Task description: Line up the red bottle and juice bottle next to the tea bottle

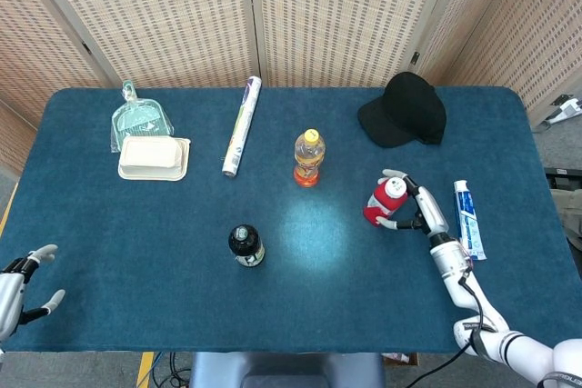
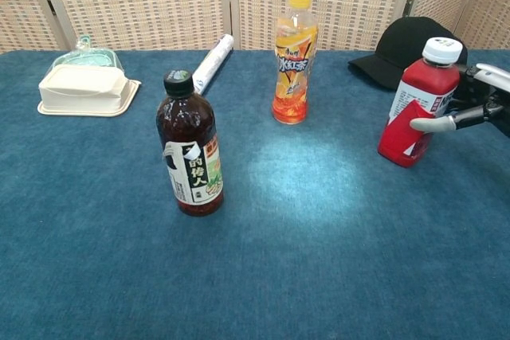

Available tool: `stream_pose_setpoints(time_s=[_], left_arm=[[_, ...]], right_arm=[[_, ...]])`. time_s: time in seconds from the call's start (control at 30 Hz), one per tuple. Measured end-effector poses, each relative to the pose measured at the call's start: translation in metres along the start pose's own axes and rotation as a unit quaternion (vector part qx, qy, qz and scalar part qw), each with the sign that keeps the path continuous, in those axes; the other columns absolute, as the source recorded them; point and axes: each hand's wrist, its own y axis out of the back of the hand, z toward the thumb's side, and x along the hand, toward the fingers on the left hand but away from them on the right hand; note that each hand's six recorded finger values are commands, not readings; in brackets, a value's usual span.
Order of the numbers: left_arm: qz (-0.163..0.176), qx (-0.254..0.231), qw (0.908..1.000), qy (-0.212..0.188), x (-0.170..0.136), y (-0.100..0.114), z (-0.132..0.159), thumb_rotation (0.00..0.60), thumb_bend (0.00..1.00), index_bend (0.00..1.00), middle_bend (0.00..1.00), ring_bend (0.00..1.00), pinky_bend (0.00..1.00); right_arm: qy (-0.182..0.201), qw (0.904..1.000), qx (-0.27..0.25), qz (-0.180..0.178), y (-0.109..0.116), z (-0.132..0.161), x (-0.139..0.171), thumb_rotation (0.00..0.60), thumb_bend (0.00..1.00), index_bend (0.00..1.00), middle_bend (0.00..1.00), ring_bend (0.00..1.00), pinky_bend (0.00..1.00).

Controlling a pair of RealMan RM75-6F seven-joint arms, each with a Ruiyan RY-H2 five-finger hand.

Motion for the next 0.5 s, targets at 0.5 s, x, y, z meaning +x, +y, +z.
stream_pose_setpoints(time_s=[0.5], left_arm=[[-0.001,-0.002,1.0000,0.000,0.000,0.000,-0.001,0.600,0.21,0.42,0.33,0.36,0.55]], right_arm=[[0.017,0.9998,0.002,-0.002,-0.005,0.009,-0.001,0.600,0.10,0.41,0.45,0.37,0.54]])
